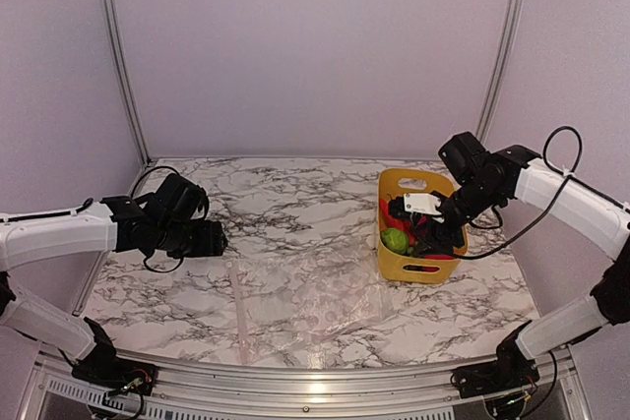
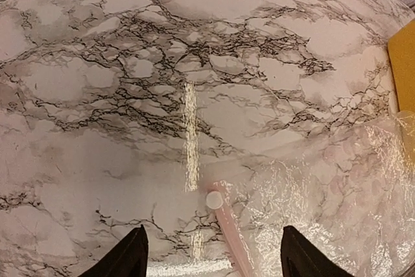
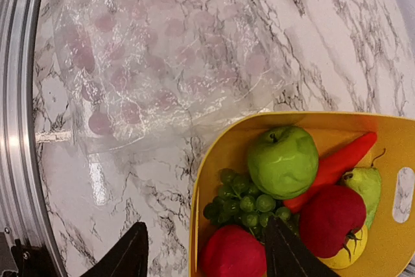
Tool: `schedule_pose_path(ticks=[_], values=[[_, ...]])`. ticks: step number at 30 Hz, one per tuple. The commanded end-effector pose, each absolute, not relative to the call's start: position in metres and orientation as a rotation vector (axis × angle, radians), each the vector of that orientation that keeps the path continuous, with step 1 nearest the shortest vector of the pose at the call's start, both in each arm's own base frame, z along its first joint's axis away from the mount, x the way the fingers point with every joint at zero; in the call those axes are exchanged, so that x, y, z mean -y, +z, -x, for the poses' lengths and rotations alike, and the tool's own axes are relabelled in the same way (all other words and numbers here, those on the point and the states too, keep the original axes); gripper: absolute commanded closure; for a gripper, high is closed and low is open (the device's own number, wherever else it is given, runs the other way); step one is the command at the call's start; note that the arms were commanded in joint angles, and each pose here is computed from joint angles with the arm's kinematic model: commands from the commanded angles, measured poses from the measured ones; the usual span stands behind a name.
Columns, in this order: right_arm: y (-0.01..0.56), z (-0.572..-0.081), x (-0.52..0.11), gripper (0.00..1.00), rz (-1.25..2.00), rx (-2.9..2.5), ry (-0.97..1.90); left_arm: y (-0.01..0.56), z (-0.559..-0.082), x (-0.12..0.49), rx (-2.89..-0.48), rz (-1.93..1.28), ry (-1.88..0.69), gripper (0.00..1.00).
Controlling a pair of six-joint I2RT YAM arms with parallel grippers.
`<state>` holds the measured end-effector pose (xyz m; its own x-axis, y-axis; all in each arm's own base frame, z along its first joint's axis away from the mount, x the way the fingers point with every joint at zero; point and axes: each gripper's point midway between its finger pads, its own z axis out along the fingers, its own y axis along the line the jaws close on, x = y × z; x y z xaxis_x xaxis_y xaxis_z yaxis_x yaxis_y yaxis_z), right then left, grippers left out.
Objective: Place the food in the zip-top bag and seal the zipper
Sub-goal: Adjust the bin at the center of the board.
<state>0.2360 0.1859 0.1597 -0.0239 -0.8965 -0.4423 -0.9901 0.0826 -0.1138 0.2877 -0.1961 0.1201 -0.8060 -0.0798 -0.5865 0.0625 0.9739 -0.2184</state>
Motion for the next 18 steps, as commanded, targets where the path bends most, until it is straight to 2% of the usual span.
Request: schedule_pose_path(ticks=[1,7,9,11,18], values=[[0.204,-0.25,-0.217,0.42,1.649,-1.976,0.491,0.107,-0.262,0.203,-2.541,0.006,-0.46,0.3],[0.215,-0.29,-0.236,0.43,1.404,-2.019,0.522,0.09,-0.24,0.212,-2.601,0.069,-0.626,0.35],[0.211,-0.319,-0.23,0.43,1.218,-2.101,0.463,0.084,-0.236,0.212,-2.623,0.089,-0.64,0.39],[0.195,-0.347,-0.207,0.38,0.957,-2.234,0.329,0.078,-0.233,0.216,-2.637,0.109,-0.673,0.43],[0.175,-0.373,-0.2,0.41,0.703,-2.364,0.468,0.056,-0.23,0.227,-2.718,0.111,-0.662,0.51]])
